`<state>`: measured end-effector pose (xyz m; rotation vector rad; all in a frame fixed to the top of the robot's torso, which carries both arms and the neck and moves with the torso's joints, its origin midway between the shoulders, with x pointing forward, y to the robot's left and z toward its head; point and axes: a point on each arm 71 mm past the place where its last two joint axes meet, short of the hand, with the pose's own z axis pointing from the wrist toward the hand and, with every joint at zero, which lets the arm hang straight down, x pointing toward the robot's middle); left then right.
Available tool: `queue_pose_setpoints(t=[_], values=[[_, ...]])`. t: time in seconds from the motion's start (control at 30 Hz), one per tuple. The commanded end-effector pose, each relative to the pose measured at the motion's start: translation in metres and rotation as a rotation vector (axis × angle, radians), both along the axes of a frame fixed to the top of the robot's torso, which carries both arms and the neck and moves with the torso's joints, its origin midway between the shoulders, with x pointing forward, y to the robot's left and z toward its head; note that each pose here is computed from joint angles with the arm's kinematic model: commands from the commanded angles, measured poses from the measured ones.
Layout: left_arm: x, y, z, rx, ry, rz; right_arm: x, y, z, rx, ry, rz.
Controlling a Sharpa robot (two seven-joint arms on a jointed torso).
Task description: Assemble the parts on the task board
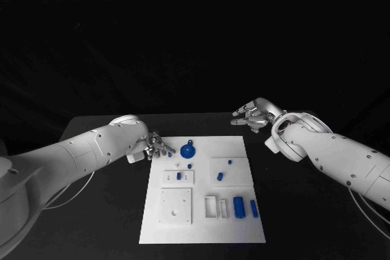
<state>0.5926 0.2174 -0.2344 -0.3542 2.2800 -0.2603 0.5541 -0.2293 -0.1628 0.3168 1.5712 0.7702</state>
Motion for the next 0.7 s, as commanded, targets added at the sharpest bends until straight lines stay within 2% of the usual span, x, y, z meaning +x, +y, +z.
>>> queue_pose_setpoints(t=[0.03,0.7], values=[[-0.001,-0.0019,-0.0011,-0.018,0.015,-0.013,-0.0001,0.0007,0.0,0.001,0.0,0.003],[-0.0013,-0.0048,-0.0013,-0.058,0.023,-0.005,0.0003,0.0014,-0.0006,0.001,0.003,0.003]])
